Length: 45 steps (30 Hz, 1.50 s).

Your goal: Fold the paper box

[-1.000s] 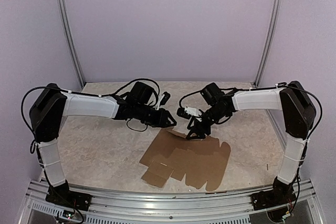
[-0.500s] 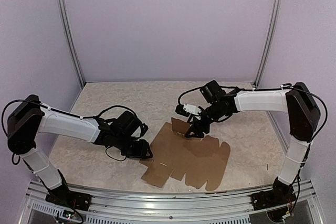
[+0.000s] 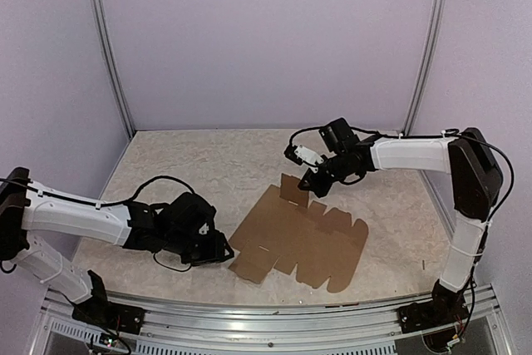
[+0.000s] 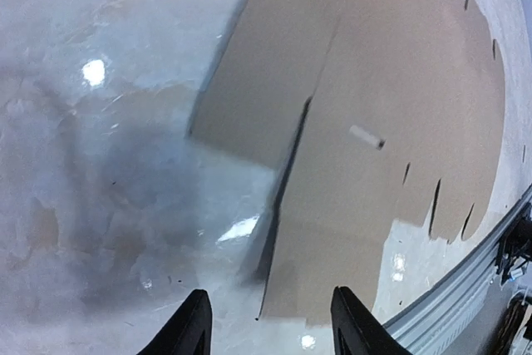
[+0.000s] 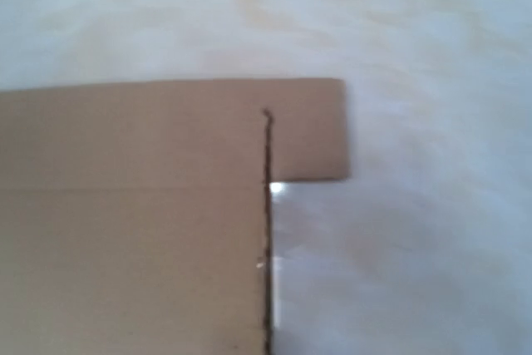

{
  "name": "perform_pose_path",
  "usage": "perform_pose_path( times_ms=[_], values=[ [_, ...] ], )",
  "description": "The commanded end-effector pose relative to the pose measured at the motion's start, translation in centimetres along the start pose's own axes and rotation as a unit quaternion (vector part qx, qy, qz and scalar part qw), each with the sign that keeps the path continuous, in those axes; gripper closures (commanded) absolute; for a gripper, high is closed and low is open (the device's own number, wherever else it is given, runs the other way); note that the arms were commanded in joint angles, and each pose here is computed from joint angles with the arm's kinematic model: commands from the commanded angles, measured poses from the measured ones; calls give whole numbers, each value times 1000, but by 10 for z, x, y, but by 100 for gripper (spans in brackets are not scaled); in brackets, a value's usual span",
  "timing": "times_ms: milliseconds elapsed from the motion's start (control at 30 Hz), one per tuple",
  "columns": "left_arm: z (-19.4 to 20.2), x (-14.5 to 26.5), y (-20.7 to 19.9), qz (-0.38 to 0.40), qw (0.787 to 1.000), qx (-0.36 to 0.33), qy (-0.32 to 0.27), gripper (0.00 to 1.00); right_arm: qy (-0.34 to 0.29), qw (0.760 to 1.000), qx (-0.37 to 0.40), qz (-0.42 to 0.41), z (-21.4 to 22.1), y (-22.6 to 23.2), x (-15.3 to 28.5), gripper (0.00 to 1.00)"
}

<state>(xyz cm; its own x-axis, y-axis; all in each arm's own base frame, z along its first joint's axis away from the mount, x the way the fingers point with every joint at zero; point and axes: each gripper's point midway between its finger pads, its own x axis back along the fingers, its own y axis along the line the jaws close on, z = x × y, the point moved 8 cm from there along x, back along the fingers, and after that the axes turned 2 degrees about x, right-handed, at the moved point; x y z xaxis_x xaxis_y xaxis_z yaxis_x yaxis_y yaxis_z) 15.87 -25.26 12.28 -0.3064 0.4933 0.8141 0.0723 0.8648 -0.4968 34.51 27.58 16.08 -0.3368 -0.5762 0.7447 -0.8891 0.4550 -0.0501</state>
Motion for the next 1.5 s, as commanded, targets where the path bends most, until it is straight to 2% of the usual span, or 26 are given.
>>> perform_pose_path(
  times_ms=[0, 100, 300, 600, 800, 933, 1000, 1100, 1233, 1333, 1400, 1467],
  values=[
    [2, 1, 14, 4, 992, 110, -58, 50, -41, 995, -75, 41, 1, -28, 31, 100],
    [1, 0, 17, 27, 985, 144, -86, 49, -53, 991, -116, 51, 13, -37, 41, 100],
    [-17, -7, 3, 49, 984, 132, -112, 46, -71, 984, -160, 42, 25, -46, 48, 100],
    [-41, -50, -18, 89, 989, 99, -70, 47, -75, 981, -173, 46, 30, -50, 52, 100],
    [-47, -56, -21, 92, 988, 97, -71, 62, -74, 981, -173, 41, 34, -47, 56, 100],
    [-50, -51, -21, 100, 987, 98, -77, 80, -65, 985, -159, 29, 38, -41, 59, 100],
    [-53, -51, -20, 110, 987, 97, -69, 87, -61, 987, -145, 26, 34, -40, 67, 88],
    [-56, -48, -19, 120, 988, 84, -51, 92, -57, 991, -112, 49, 19, -43, 95, 64],
    [-64, -38, -21, 125, 991, 48, -18, 95, -98, 990, -56, 84, -9, -37, 145, 46],
    [-75, -30, -26, 112, 993, 11, 23, 95, -137, 989, -21, 49, -20, -14, 155, 43],
    [-80, -26, -24, 98, 994, -7, 52, 95, -130, 992, -6, 4, -18, 7, 134, 47],
    [-84, -25, -17, 74, 993, -12, 86, 94, -101, 994, 16, -46, -12, 33, 103, 55]
  ],
)
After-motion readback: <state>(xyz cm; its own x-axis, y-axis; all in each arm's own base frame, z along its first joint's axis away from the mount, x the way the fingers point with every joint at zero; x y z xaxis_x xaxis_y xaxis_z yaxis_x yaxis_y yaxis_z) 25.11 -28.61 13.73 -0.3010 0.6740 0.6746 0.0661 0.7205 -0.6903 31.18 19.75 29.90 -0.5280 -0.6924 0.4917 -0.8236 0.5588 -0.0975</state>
